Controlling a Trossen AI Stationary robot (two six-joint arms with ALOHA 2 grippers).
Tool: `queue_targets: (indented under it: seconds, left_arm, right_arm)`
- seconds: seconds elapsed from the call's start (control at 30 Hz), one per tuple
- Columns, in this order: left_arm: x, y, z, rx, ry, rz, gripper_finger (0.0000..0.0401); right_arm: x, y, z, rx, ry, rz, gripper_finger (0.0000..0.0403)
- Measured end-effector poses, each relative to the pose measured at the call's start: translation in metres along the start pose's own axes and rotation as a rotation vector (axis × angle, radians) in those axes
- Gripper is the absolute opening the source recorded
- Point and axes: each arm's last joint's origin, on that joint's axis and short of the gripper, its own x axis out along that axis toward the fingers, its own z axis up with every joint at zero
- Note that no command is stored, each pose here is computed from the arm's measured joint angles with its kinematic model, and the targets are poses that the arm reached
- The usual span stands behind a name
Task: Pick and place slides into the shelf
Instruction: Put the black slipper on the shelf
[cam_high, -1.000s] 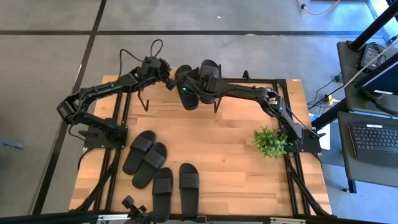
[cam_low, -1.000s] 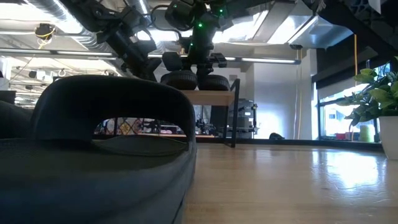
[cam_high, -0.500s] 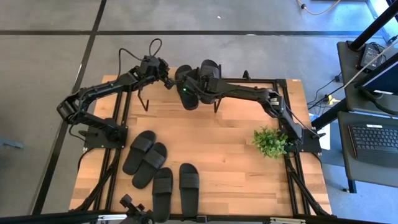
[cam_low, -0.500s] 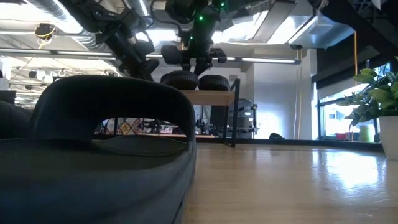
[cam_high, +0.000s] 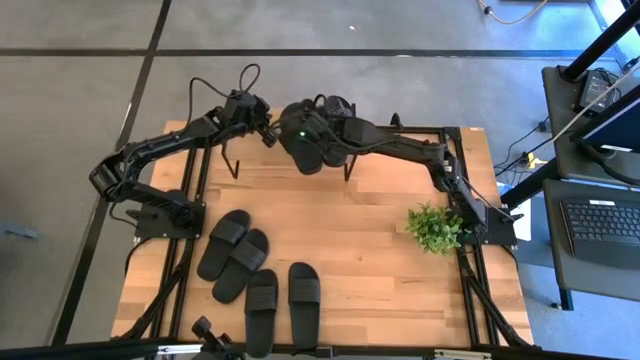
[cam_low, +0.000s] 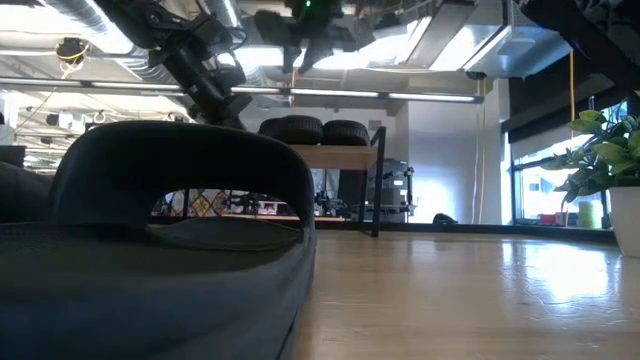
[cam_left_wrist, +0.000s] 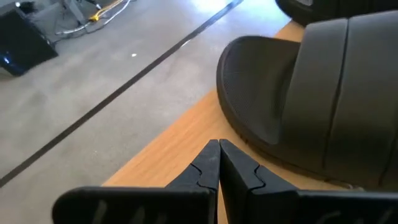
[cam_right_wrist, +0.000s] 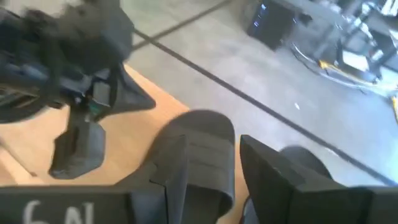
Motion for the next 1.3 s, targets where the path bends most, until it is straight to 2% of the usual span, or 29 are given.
queue_targets:
  seconds: [0.1,0.27,0.4,0.53,0.63,0.77,0.93,1.3]
  left_arm:
    - [-0.009,0.001,0.0,-0.019,0.005,0.0,0.0004]
    - [-0.027,0.003,0.0,-0.025,0.005,-0.037,0.0004]
    - [-0.033,-0.002,0.0,-0.029,0.003,-0.221,0.0004]
    - [-0.031,-0.006,-0.002,-0.086,0.022,-0.345,0.0004]
    - [-0.026,-0.006,-0.004,-0.105,0.045,-0.35,0.0004]
    - [-0.017,-0.005,-0.007,-0.113,0.077,-0.345,0.0004]
    - [-0.003,-0.008,-0.011,-0.11,0.123,-0.346,0.0004]
    - [0.013,-0.006,0.015,-0.108,0.138,-0.323,0.0004]
  right_arm:
    - [-0.017,-0.004,0.005,-0.071,0.016,0.09,0.0146]
    - [-0.051,-0.008,0.003,-0.318,0.121,0.359,0.0145]
    - [-0.069,-0.007,-0.009,-0.504,0.227,0.561,0.0145]
    - [-0.082,-0.008,-0.022,-0.594,0.364,0.683,0.0145]
    - [-0.091,-0.009,-0.035,-0.649,0.497,0.729,0.0145]
    - [-0.102,-0.006,-0.045,-0.704,0.57,0.743,0.0145]
    - [-0.122,-0.01,-0.04,-0.715,0.526,0.772,0.0145]
    - [-0.167,-0.055,-0.01,-0.605,0.371,0.793,0.0145]
